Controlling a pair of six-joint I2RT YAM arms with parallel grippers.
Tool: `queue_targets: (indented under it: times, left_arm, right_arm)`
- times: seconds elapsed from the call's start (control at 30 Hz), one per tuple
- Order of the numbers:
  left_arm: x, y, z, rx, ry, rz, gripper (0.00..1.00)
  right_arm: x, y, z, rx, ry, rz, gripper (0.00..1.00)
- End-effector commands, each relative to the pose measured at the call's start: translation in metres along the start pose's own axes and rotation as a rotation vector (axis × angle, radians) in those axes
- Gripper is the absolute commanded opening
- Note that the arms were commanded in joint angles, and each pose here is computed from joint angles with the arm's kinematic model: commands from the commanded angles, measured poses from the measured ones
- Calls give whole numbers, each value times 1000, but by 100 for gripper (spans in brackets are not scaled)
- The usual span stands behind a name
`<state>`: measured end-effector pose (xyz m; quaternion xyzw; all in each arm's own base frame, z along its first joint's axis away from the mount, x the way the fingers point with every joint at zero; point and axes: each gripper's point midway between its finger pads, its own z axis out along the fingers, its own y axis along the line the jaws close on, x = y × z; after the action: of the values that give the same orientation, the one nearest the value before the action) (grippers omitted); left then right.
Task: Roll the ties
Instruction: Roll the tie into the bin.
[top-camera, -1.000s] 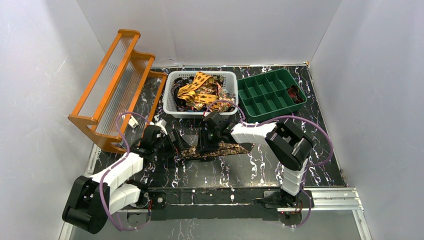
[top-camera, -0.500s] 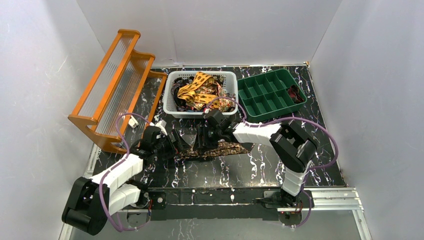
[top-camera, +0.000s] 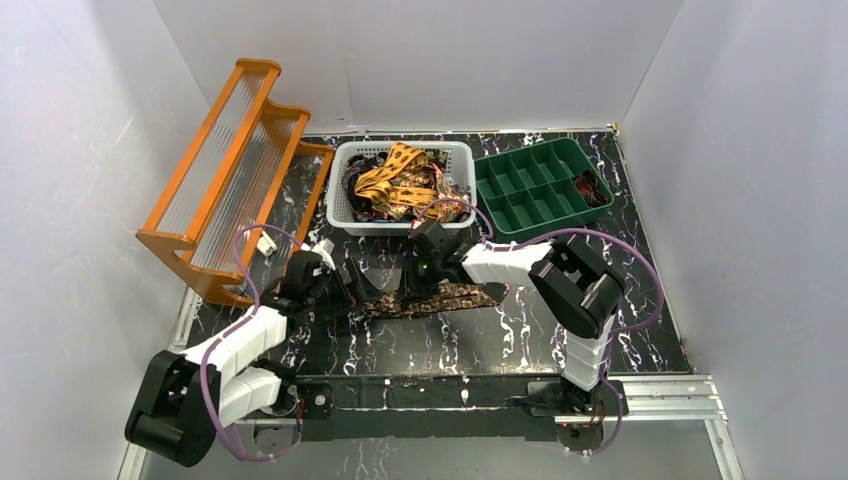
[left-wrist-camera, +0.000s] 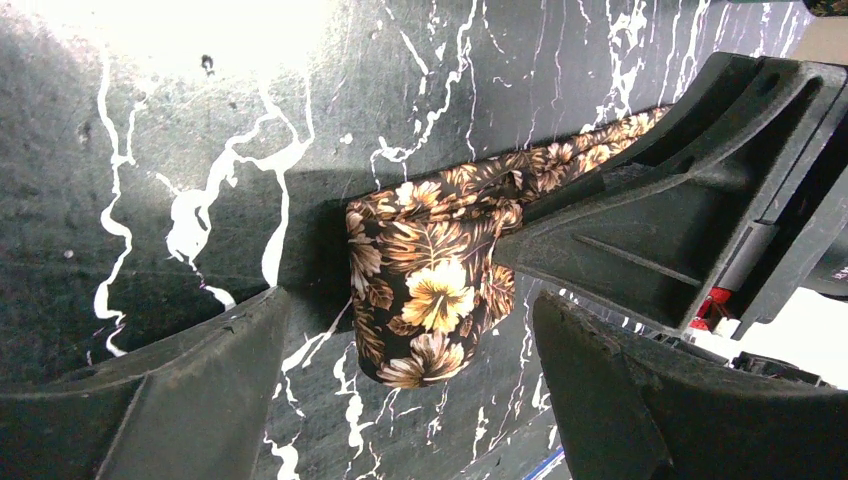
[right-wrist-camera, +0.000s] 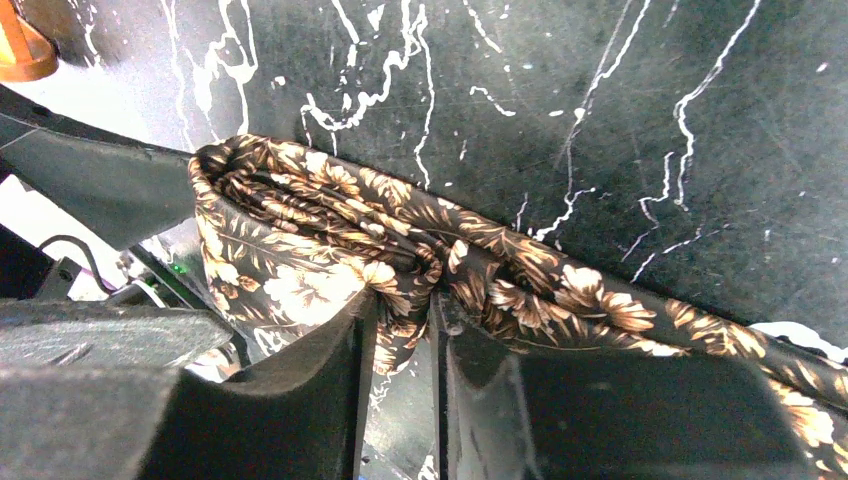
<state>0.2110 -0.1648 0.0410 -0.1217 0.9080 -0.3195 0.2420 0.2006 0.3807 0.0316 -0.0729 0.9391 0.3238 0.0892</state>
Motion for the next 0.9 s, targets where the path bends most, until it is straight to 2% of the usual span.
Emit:
queue_targets:
  times: [0.0, 0.13, 0.37, 0.57, 0.73, 0.87]
  left_arm:
    - [17, 20, 5, -48, 57, -8, 89]
    - [18, 17, 8, -29, 72, -9, 88]
    - [37, 20, 8, 11, 112, -70, 77]
    - [59, 36, 10, -45, 198, -134, 67]
    - [65, 40, 14, -47, 218, -158, 63]
    - [70, 44, 18, -55, 242, -167, 56]
  right_arm:
    - [-4, -11, 3, 41, 3, 17, 30]
    - [-1, -15, 6, 40, 19, 24, 29]
    - [3, -20, 7, 48, 25, 30, 28]
    - [8, -23, 7, 40, 31, 34, 27]
    - [10, -23, 6, 33, 31, 35, 25]
    - [12, -23, 7, 31, 37, 37, 25]
